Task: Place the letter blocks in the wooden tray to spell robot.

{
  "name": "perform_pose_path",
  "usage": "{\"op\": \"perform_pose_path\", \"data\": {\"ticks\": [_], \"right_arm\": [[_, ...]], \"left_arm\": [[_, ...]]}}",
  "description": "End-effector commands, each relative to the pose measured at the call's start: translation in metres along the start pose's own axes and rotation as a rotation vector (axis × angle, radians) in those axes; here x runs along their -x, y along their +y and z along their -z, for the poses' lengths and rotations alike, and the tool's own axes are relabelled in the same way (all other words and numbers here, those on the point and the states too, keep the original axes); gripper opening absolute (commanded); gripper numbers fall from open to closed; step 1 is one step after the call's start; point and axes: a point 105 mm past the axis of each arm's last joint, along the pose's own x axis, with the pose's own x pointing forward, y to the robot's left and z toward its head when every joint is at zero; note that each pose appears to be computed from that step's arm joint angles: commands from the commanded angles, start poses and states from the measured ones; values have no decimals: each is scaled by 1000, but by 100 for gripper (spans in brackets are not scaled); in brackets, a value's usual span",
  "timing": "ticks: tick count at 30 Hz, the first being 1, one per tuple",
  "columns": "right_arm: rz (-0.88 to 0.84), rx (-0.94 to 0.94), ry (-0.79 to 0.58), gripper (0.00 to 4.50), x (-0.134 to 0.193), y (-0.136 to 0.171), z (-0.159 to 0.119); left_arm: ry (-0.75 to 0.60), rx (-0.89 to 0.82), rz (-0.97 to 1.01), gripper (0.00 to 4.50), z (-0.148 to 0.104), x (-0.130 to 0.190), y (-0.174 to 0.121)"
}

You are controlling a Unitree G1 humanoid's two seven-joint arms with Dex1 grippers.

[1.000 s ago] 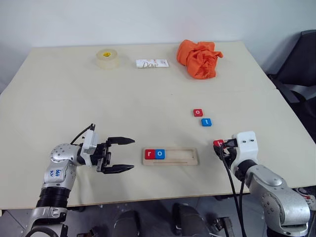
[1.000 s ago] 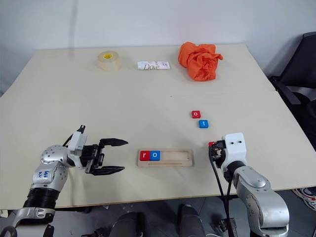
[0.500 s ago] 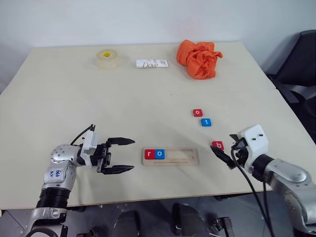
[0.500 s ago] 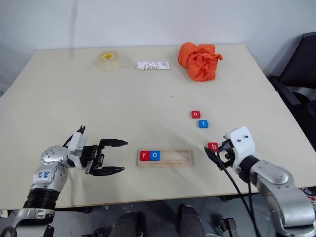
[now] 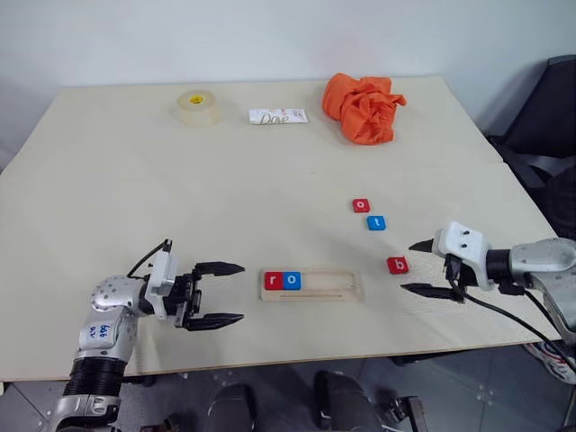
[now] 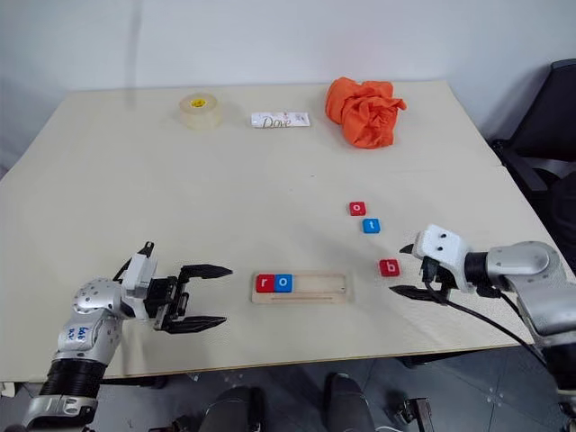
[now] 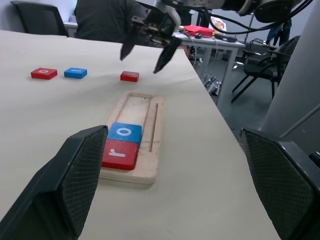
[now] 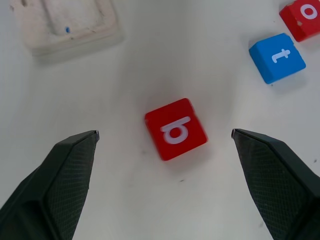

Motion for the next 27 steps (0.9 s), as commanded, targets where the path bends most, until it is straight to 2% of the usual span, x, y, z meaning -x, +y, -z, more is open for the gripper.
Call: {"op": "perform_pose_path", "data": {"ticks": [1,5,8,15,20,24,27], "right_arm": [[-26,24,5,445,-7,-7,3],[-52,37,24,445,-15,-12,6],[-78,34,41,388,-19,-14,10],[-71,37,27,155,-19,-18,2],[-27,21,10,146,-8,-23,-16],[-100,16,-55,146,-2,-3,-64],[-144,6,-90,146,-13,16,-86]], "left_arm": [[-19,-44,-24,450,-11,3,-2],[-20,-45,-40,450,-12,3,-5],[-18,-47,-53,450,-12,4,-6],[-20,-49,-62,450,-12,4,-4],[-20,-52,-56,450,-13,5,-1],[-4,-57,-42,450,-12,9,3],[5,-65,-39,450,-11,11,7]]}}
